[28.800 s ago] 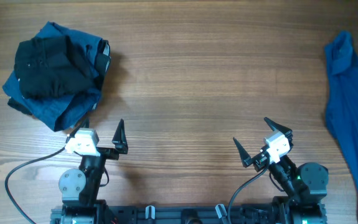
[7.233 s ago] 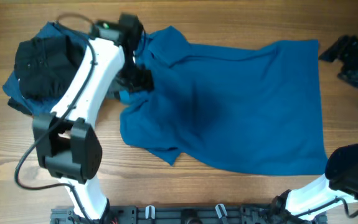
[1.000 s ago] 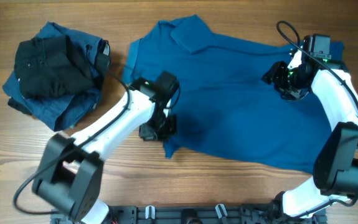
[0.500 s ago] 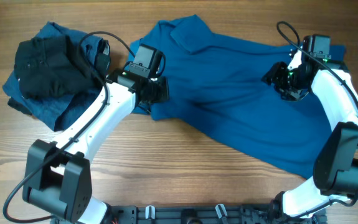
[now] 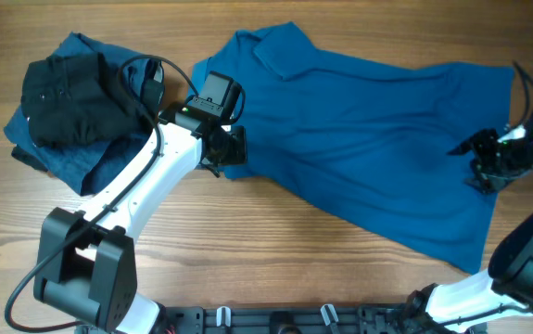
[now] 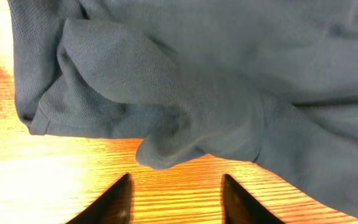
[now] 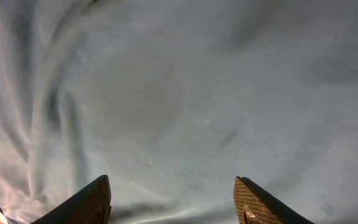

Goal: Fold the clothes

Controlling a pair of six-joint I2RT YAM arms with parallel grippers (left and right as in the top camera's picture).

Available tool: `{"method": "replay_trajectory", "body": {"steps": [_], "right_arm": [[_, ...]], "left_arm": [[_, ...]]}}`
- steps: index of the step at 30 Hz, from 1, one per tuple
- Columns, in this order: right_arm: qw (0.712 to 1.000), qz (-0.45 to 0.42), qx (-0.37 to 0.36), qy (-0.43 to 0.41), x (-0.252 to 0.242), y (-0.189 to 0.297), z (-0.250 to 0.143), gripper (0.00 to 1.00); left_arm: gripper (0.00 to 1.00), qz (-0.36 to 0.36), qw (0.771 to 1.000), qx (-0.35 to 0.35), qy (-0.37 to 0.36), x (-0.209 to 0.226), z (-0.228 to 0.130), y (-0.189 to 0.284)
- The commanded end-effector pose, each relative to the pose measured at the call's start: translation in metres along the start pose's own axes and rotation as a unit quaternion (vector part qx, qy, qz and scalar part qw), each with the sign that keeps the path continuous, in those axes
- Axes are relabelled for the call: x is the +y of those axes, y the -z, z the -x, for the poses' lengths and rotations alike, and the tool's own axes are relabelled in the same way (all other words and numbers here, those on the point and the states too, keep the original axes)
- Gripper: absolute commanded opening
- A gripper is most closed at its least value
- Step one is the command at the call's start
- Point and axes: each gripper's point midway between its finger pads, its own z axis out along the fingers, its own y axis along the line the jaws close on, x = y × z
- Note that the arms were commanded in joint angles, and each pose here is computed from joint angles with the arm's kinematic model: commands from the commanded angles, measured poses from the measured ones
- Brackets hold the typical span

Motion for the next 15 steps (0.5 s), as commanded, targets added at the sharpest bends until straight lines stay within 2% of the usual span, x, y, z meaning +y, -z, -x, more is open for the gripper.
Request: {"method": "replay_trajectory", "body": {"steps": [1,8,15], "right_arm": [[0.996,-0.05,-0.034,-0.065,-0.041,0.026,-0.005,0.7],[0.987,-0.08,0.033,-0.136,-0.094,-0.016,-0.053,0.69],[0.986,-0.092,0.048,-0.131,-0.106,-0.02,-0.078,0.7]], "left_arm": [[0.56,0.006,1.0,-0.003,-0.005,0.002,0.001,-0.003],[0.7,0.005,1.0,-0.011,-0.003,0.002,0.005,-0.003],[0.75,0.008,1.0,-0.013,0.012,0.013,0.011,-0.002]]}}
